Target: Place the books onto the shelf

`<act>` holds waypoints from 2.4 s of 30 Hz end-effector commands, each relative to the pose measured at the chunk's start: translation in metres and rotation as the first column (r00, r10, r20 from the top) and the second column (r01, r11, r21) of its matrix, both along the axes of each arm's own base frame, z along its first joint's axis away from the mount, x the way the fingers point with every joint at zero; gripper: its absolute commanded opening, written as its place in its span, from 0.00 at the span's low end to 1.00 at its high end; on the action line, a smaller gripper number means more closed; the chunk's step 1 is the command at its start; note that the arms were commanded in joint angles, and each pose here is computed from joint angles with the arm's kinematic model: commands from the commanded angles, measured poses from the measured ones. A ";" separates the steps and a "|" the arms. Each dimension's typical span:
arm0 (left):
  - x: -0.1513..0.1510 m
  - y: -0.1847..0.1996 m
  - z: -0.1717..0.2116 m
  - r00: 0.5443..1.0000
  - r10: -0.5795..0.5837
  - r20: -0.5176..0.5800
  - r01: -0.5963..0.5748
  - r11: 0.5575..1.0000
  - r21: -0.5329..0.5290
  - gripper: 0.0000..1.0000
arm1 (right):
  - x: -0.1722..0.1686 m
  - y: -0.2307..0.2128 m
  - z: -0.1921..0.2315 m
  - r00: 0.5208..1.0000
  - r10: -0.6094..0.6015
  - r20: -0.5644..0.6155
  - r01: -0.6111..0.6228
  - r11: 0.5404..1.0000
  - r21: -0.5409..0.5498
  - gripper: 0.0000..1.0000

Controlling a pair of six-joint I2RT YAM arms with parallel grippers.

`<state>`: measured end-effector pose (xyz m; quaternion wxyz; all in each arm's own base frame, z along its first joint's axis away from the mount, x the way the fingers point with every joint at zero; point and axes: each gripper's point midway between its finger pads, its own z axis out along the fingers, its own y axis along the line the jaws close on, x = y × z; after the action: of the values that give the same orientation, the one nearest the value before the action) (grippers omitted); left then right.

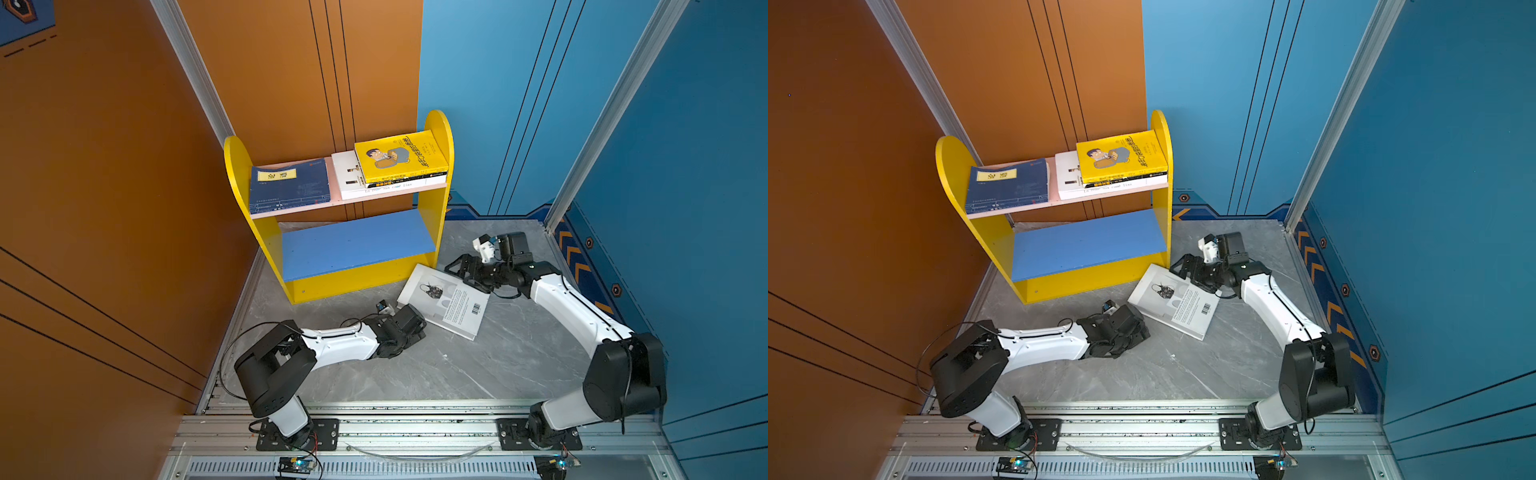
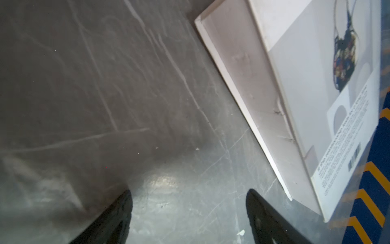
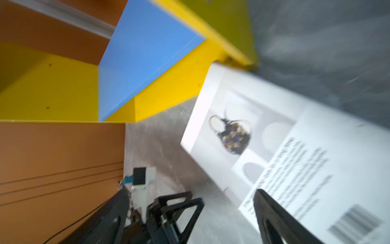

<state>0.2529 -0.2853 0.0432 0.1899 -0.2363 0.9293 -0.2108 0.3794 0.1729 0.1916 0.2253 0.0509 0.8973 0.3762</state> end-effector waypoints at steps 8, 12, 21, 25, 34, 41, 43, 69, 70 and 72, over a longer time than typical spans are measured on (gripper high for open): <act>0.004 -0.006 0.008 0.997 0.079 0.019 -0.079 0.997 0.022 0.91 | 0.069 -0.059 -0.078 0.998 -0.041 -0.056 0.030 0.981 -0.193 0.96; 0.008 -0.007 0.003 0.996 0.095 0.002 -0.094 0.995 0.041 0.91 | 0.081 -0.061 -0.102 0.995 -0.018 -0.093 -0.003 0.974 -0.227 0.96; 0.022 -0.008 -0.010 0.995 0.085 -0.045 -0.080 0.991 0.103 0.91 | 0.070 -0.048 -0.140 0.980 0.089 -0.178 -0.114 0.985 -0.132 0.98; 0.028 -0.003 -0.016 0.994 0.090 -0.059 -0.083 0.990 0.117 0.92 | 0.049 -0.020 -0.131 0.961 0.187 -0.202 -0.186 0.982 0.028 0.96; 0.035 0.031 -0.019 0.994 0.094 -0.064 -0.086 0.990 0.113 0.92 | -0.020 0.017 -0.103 0.916 0.327 -0.234 -0.272 0.932 0.238 0.94; 0.039 0.027 -0.028 0.995 0.048 -0.088 -0.042 0.997 0.071 0.92 | -0.057 0.060 -0.104 0.869 0.406 -0.282 -0.309 0.891 0.332 0.94; 0.039 0.023 -0.030 0.995 0.041 -0.091 -0.037 0.998 0.055 0.92 | -0.066 0.075 -0.101 0.855 0.435 -0.282 -0.339 0.881 0.331 0.94; 0.031 0.022 -0.026 0.998 0.047 -0.049 -0.048 0.998 -0.028 0.92 | -0.110 0.118 -0.034 0.904 0.371 -0.213 -0.331 0.922 0.200 0.89; 0.031 0.022 -0.026 0.998 0.050 -0.047 -0.052 0.998 -0.031 0.92 | -0.115 0.118 -0.037 0.899 0.380 -0.217 -0.350 0.922 0.163 0.89; 0.030 0.023 -0.026 0.998 0.053 -0.045 -0.055 0.998 -0.039 0.92 | -0.123 0.123 -0.038 0.888 0.409 -0.209 -0.387 0.911 0.140 0.89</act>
<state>0.3000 -0.2147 0.0354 0.2413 -0.2902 0.9165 -0.1324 0.3560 0.2385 0.1661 0.2148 0.0140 0.8943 0.3922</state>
